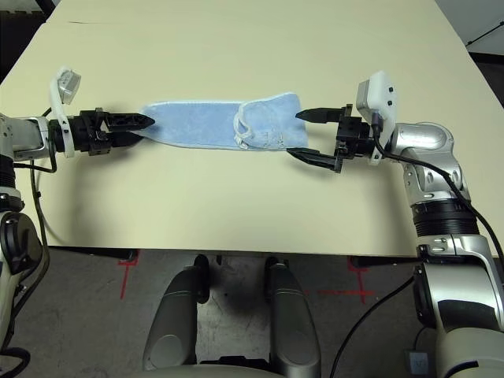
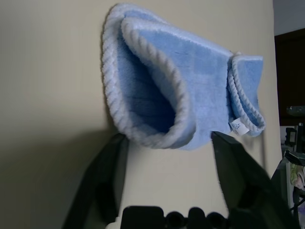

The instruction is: Fold the towel and set it aside.

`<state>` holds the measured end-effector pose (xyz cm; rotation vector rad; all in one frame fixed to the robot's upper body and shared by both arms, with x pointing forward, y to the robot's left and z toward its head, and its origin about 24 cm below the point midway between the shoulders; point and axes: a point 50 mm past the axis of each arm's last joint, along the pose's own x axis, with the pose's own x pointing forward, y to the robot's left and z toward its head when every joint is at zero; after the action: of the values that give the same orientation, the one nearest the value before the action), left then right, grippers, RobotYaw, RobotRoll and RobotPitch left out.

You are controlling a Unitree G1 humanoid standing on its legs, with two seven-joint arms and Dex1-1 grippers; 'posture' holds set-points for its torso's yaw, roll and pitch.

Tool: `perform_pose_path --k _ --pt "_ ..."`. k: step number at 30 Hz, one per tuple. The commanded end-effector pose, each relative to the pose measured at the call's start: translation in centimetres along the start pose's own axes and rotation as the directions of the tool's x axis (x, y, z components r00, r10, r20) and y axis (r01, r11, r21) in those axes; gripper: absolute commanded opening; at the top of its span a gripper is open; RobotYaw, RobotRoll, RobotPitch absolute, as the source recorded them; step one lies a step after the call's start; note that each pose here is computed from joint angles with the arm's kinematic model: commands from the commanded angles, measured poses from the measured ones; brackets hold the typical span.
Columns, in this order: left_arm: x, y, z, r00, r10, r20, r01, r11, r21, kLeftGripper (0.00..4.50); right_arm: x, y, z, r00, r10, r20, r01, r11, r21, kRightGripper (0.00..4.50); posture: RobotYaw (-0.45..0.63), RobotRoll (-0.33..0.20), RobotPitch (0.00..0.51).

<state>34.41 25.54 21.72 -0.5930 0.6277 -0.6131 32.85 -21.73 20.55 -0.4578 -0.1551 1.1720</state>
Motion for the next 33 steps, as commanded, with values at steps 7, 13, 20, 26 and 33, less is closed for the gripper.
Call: perform_pose_path --k 7,13,20,26,33 --pt "-0.5 1.0 -0.1 0.999 0.048 0.010 -0.047 0.999 -0.021 4.48 -0.1 0.5 -0.2 0.999 0.019 -0.028 -0.020 1.000 -0.006 4.50 -0.03 0.000 0.303" --pt "-0.8 1.2 0.0 0.998 0.054 0.021 -0.053 0.998 -0.027 4.48 -0.3 0.4 -0.2 0.999 0.016 -0.034 -0.016 1.000 -0.007 4.50 -0.03 0.000 0.303" --pt "-0.6 1.6 0.2 0.996 0.069 0.053 -0.067 0.997 -0.042 4.48 -0.3 0.5 -0.2 0.999 0.016 -0.037 -0.016 1.000 -0.007 4.50 -0.04 0.000 0.303" --pt "-0.5 1.7 0.3 0.994 0.084 0.064 -0.081 0.996 -0.047 3.54 -0.4 0.4 -0.2 0.999 0.013 -0.042 -0.013 1.000 -0.009 4.50 -0.04 0.000 0.303" --pt "-0.5 1.5 0.2 0.996 0.070 0.046 -0.068 0.996 -0.056 0.82 -0.5 0.3 -0.1 0.999 0.007 -0.045 -0.008 1.000 -0.012 4.50 -0.04 0.000 0.303"
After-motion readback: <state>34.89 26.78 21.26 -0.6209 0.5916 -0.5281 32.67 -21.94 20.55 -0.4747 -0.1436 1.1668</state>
